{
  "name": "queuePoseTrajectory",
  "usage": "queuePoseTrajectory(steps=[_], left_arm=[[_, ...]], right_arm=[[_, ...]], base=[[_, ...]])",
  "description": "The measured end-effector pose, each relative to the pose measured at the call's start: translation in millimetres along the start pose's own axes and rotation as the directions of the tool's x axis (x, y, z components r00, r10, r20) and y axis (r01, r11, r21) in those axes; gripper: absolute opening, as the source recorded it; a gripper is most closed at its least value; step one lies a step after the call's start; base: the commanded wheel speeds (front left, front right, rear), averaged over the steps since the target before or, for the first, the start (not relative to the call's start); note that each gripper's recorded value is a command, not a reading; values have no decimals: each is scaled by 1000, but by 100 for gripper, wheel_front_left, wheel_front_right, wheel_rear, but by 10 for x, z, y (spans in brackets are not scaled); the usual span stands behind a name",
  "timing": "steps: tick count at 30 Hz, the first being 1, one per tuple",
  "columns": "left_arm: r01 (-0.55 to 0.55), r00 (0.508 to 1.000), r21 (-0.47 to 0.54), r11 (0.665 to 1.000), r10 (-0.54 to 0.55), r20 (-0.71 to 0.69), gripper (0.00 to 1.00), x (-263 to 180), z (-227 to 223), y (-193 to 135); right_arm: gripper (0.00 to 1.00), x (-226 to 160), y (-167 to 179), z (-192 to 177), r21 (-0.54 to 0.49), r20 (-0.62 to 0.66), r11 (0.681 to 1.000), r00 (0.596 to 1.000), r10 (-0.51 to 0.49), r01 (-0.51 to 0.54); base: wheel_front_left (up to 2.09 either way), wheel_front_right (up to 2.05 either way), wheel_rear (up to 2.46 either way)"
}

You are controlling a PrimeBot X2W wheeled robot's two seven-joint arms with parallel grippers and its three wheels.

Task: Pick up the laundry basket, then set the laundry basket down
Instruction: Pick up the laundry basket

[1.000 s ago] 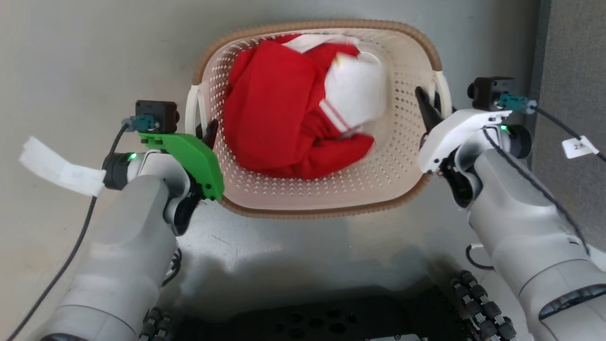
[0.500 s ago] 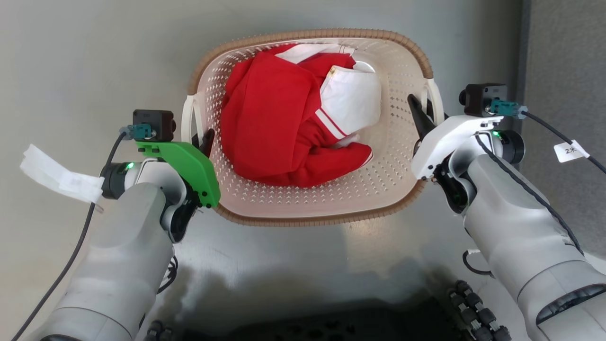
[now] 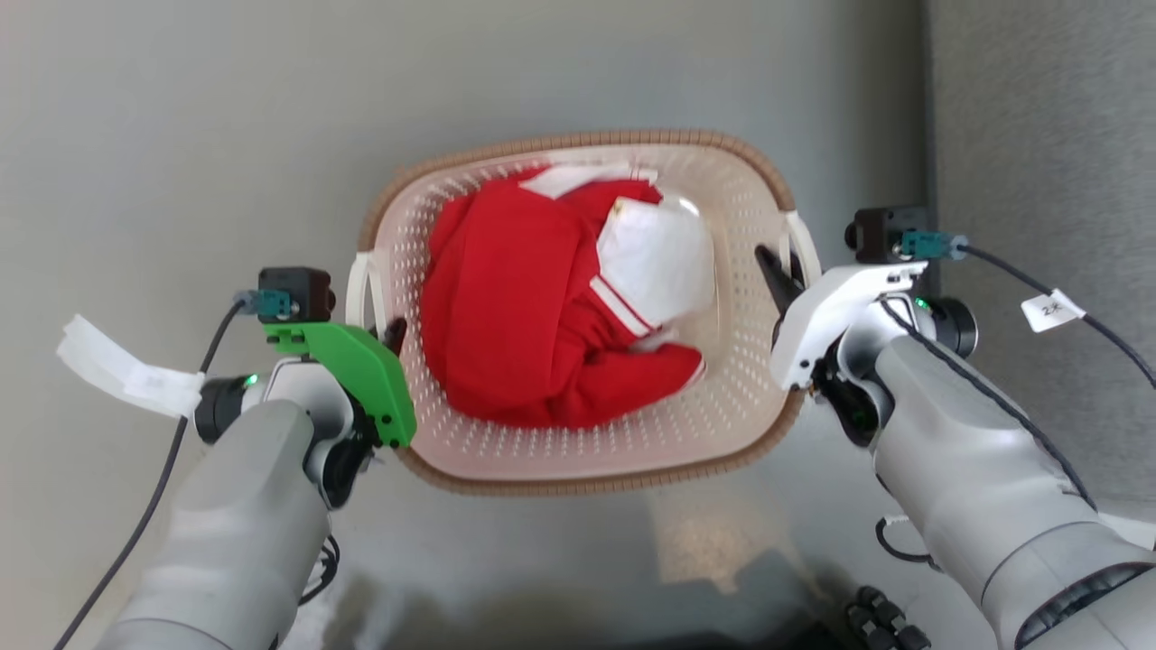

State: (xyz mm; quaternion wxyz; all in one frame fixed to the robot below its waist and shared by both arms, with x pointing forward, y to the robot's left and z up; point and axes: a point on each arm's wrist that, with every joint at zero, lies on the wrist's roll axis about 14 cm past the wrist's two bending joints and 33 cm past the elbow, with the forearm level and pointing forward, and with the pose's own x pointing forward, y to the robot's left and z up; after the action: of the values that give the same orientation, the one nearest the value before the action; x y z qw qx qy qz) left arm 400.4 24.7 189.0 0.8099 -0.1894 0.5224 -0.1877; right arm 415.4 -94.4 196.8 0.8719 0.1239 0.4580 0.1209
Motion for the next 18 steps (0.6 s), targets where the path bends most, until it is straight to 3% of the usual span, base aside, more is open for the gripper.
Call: queuePoseTrajectory(steps=[18], left_arm=[[18,1000,21,1000,-18,-20,0,-548,-40,-366]], right_arm=[[0,-608,215,132,-21,-44,1000,999,5,-6]], base=[[0,0,0]])
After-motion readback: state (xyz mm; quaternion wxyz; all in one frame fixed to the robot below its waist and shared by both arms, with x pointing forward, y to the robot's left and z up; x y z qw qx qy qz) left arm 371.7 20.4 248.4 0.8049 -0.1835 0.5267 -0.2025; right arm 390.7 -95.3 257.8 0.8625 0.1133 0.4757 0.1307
